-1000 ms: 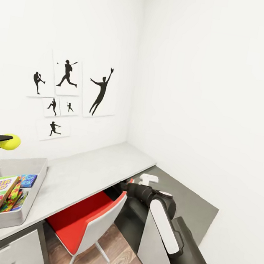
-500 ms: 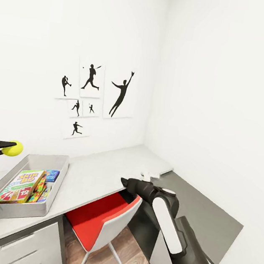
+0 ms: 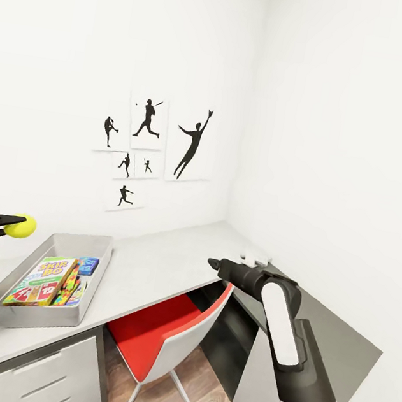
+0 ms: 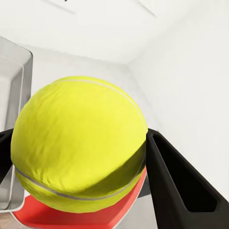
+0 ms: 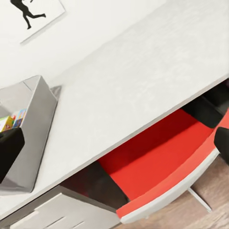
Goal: Put all the toys in the child's room - the three board games (two on the bed and one on the table), the two jigsaw puzzles on the table, and the tennis ball on the table - inside the toy box on the table in the child's room.
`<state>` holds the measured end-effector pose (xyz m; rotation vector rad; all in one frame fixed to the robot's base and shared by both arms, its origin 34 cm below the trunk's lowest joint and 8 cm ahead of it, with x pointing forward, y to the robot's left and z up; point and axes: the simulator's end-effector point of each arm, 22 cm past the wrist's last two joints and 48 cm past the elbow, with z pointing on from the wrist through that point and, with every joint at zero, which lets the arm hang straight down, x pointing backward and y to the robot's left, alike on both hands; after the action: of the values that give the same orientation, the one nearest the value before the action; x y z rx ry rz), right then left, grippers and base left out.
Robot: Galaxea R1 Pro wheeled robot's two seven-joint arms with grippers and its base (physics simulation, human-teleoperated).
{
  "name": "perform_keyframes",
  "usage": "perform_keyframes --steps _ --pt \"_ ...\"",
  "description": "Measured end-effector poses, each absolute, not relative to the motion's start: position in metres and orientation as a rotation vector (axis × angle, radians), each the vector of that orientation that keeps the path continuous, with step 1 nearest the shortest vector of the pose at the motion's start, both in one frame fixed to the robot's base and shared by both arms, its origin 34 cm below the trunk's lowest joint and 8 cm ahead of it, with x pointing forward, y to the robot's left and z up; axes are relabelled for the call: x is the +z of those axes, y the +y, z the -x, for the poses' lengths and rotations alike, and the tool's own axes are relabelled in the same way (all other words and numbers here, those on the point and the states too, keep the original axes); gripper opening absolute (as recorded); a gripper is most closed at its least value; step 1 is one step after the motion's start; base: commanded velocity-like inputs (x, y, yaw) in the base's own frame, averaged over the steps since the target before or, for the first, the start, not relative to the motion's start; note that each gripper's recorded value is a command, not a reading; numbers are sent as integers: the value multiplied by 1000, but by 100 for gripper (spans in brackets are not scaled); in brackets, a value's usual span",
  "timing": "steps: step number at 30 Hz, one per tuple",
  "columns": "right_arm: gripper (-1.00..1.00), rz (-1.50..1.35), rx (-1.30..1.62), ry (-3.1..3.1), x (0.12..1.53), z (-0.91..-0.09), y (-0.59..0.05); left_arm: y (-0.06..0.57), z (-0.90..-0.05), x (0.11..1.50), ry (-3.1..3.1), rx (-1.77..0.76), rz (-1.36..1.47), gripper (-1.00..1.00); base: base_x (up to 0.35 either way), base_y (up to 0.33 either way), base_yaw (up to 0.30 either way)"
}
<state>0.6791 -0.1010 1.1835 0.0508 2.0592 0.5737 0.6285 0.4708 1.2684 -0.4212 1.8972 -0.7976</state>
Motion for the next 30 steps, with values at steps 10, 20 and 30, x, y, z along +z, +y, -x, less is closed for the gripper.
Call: perform_keyframes --steps 10,20,30 --pt "100 -49 579 2049 1189 -680 -99 471 -628 1270 1893 -799 419 -100 0 0 0" --pt "100 -45 598 2042 1193 -679 -91 471 -629 1275 1883 -803 414 -100 0 0 38" --pt "100 -24 650 2032 1202 -672 -64 471 -627 1278 1878 -802 411 -100 0 0 252"
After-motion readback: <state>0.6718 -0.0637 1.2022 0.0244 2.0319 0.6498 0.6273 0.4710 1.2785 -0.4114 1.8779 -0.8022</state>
